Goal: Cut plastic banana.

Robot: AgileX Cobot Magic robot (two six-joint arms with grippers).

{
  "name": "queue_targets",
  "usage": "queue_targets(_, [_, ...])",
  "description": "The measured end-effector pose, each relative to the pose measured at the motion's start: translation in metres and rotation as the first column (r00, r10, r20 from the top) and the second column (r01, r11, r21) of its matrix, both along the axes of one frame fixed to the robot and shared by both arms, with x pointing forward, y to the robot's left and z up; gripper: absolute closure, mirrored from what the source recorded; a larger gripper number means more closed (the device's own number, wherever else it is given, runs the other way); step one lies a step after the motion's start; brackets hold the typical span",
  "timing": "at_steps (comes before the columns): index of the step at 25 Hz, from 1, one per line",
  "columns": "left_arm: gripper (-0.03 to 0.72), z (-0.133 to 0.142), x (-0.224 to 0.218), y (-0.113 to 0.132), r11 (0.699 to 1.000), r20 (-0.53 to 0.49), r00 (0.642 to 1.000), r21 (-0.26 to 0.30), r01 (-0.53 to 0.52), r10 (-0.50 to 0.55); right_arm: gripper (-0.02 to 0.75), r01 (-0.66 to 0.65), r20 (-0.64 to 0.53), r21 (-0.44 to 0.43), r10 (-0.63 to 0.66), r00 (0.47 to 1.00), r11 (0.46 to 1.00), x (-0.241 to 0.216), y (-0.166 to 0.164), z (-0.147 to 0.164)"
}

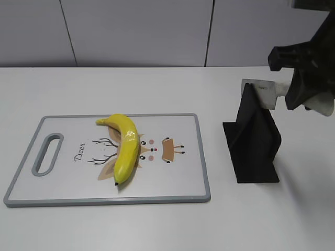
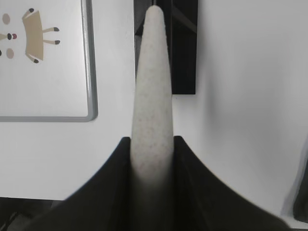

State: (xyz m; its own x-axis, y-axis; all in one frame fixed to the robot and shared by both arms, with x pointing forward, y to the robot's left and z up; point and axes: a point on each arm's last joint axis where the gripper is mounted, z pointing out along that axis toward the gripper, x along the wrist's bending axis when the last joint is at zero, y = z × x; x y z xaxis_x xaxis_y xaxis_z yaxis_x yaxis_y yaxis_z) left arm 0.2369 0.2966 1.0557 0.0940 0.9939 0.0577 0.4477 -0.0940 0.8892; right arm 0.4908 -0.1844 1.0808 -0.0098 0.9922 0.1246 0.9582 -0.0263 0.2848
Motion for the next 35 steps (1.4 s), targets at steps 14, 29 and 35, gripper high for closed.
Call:
queue_targets(14, [0.137,0.000,0.000,0.000,1.000,0.000,1.000,0.000,0.000,0.000,0.568,0.001,0.120,-0.009,0.001,0.993,1.000,0.008,-0.002,0.051])
queue_targets(29, [0.137,0.000,0.000,0.000,1.000,0.000,1.000,0.000,0.000,0.000,0.568,-0.058,0.160,-0.031,0.062,0.985,0.998,0.009,-0.002,0.065])
queue_targets(35, [0.137,0.002,0.000,0.000,1.000,0.018,1.000,-0.002,0.001,-0.001,0.568,-0.259,0.277,-0.104,0.278,0.920,0.960,0.016,0.002,0.077])
